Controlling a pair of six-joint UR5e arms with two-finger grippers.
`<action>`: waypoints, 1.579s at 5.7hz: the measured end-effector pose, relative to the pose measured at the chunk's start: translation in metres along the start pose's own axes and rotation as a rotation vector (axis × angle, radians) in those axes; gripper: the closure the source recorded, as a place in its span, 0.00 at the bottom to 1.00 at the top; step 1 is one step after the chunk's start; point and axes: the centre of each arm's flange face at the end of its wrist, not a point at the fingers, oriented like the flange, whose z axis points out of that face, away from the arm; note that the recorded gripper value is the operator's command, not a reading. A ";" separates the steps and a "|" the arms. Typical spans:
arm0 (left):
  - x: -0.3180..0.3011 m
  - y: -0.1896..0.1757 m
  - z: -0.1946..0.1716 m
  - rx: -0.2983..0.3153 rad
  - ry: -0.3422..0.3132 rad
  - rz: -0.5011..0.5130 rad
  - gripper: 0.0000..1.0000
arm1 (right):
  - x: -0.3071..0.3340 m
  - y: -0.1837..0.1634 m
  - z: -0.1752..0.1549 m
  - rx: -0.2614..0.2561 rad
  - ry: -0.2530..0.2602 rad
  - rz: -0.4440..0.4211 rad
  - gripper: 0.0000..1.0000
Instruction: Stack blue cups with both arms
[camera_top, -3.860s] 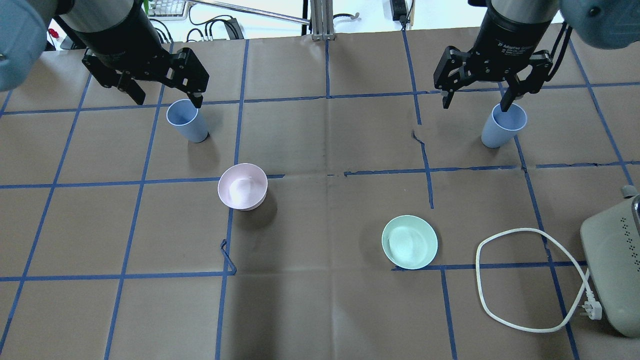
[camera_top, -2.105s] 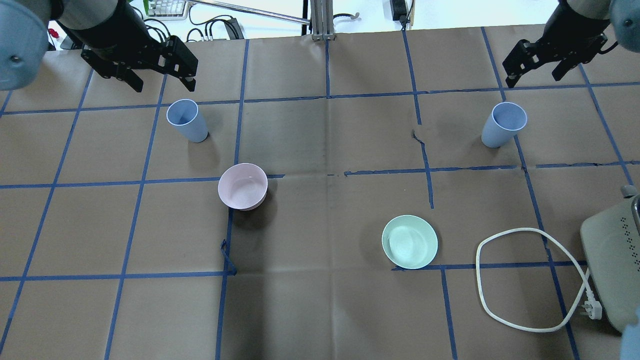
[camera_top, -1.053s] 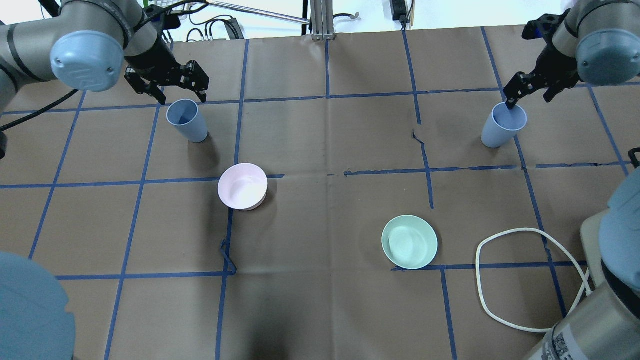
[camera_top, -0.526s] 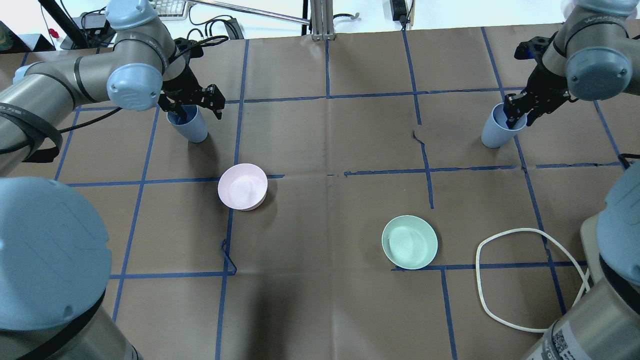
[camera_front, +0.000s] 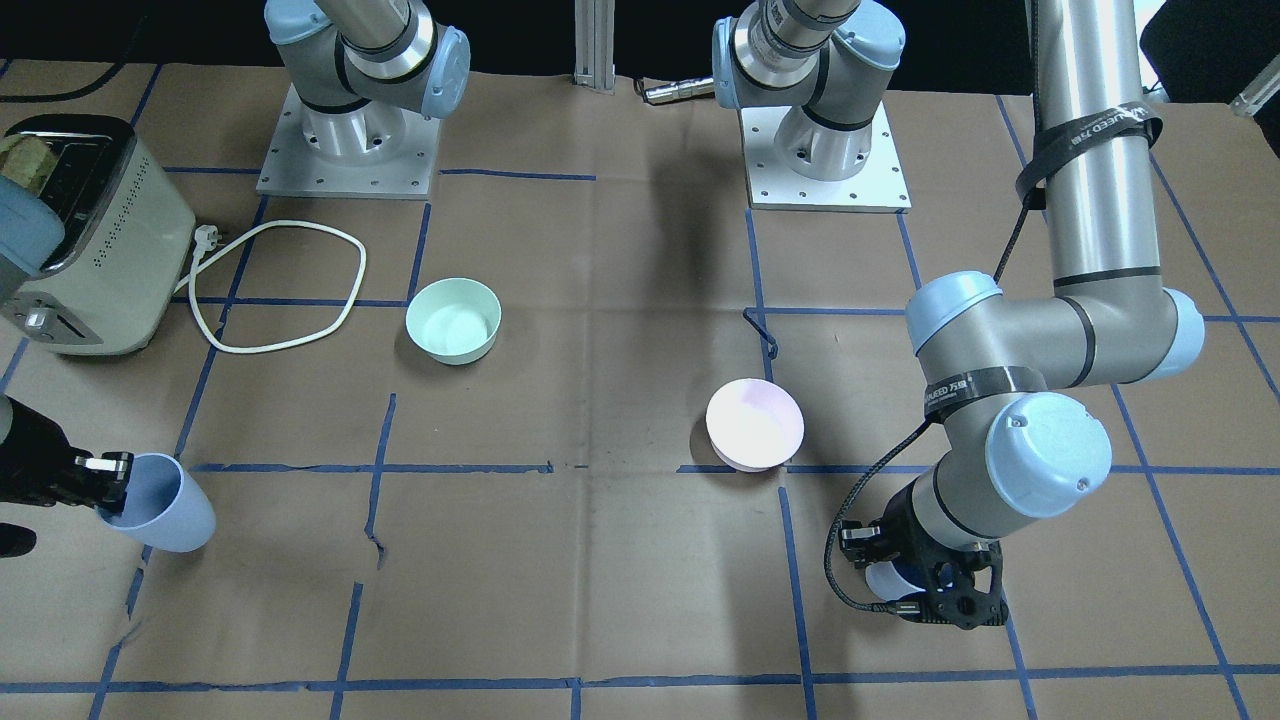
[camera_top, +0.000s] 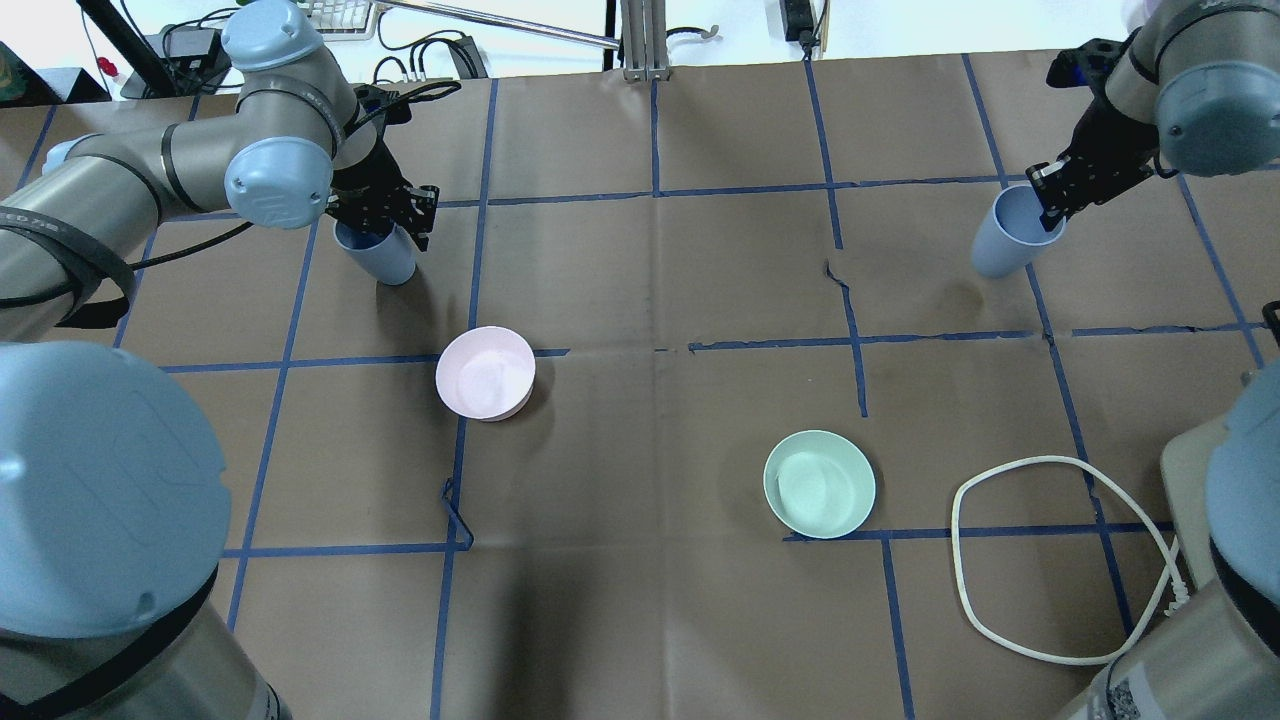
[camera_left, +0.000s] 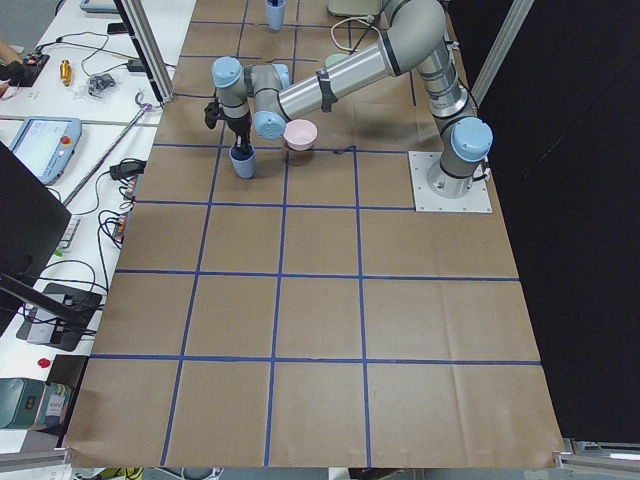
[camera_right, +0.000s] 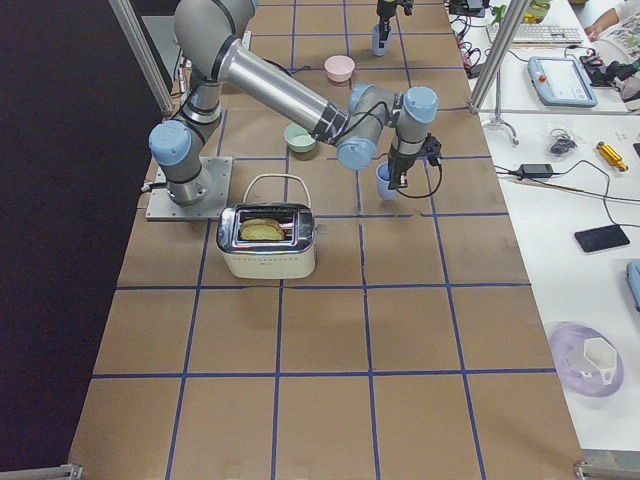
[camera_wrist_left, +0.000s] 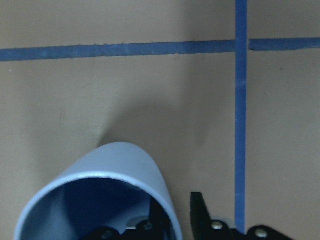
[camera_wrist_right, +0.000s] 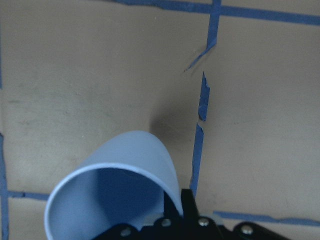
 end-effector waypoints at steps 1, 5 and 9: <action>0.003 0.001 -0.009 0.006 -0.021 0.003 0.95 | -0.009 0.012 -0.060 -0.016 -0.006 0.007 0.92; 0.213 0.012 -0.050 0.081 0.001 -0.177 0.95 | -0.054 0.060 -0.148 -0.131 -0.056 0.115 0.92; 0.339 0.049 -0.008 0.114 0.003 -0.126 0.01 | -0.057 0.065 -0.128 -0.153 -0.066 0.135 0.92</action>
